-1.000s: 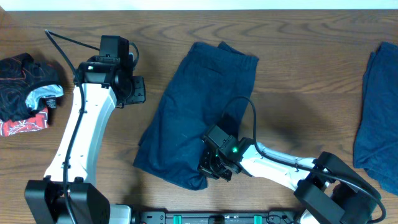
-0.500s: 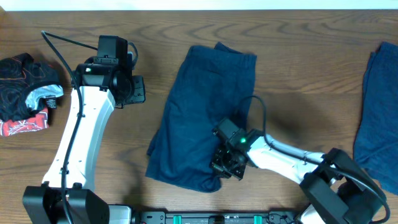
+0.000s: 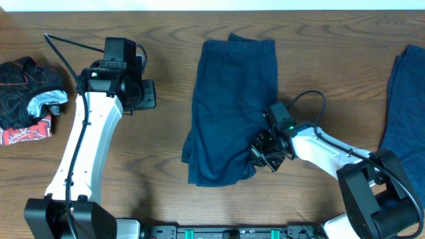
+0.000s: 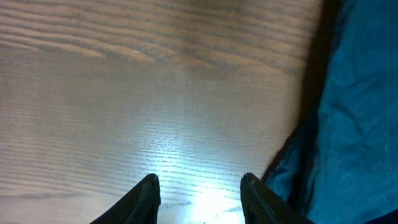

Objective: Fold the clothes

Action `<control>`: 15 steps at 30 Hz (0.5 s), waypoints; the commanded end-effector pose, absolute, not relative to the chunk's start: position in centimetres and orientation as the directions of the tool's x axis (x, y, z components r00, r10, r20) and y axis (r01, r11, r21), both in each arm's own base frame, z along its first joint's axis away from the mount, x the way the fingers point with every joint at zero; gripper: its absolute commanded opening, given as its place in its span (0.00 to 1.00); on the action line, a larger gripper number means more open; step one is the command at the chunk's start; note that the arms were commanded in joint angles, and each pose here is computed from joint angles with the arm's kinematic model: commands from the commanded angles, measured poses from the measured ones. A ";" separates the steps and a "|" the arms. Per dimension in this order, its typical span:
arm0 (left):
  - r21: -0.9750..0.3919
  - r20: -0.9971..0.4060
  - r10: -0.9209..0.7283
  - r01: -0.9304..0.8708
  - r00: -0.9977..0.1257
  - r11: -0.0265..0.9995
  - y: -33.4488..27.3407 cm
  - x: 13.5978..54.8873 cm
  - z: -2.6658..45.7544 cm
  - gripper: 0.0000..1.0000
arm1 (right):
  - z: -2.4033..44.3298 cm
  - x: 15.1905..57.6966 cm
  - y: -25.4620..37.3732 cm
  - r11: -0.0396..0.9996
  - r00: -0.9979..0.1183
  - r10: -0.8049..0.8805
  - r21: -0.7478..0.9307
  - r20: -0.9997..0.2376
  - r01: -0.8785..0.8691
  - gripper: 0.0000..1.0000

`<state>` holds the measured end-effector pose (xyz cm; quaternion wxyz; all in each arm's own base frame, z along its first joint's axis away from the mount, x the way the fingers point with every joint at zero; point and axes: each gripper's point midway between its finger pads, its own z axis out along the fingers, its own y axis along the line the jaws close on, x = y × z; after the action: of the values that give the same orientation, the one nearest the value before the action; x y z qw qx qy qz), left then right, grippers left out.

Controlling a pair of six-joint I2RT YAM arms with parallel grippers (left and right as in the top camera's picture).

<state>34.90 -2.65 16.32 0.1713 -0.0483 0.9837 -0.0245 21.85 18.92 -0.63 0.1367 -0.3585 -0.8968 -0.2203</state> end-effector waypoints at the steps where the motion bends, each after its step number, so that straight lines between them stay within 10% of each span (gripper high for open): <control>1: -0.083 -0.373 -0.114 -0.089 -0.921 0.993 -2.7 35.3 17.6 0.45 | -3.1 21.1 14.3 0.687 -0.695 0.659 0.146 0.289 0.712 0.01; 15: -0.141 -0.386 -0.113 -0.063 -0.916 0.988 -3.8 36.1 17.6 0.45 | -3.3 23.8 5.9 0.521 -0.536 0.806 0.129 0.253 0.844 0.01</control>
<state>35.65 -3.41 16.64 0.1861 -0.0443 0.9804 -0.0462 24.48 10.75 -0.69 0.1212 -0.4540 -0.8574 -0.2100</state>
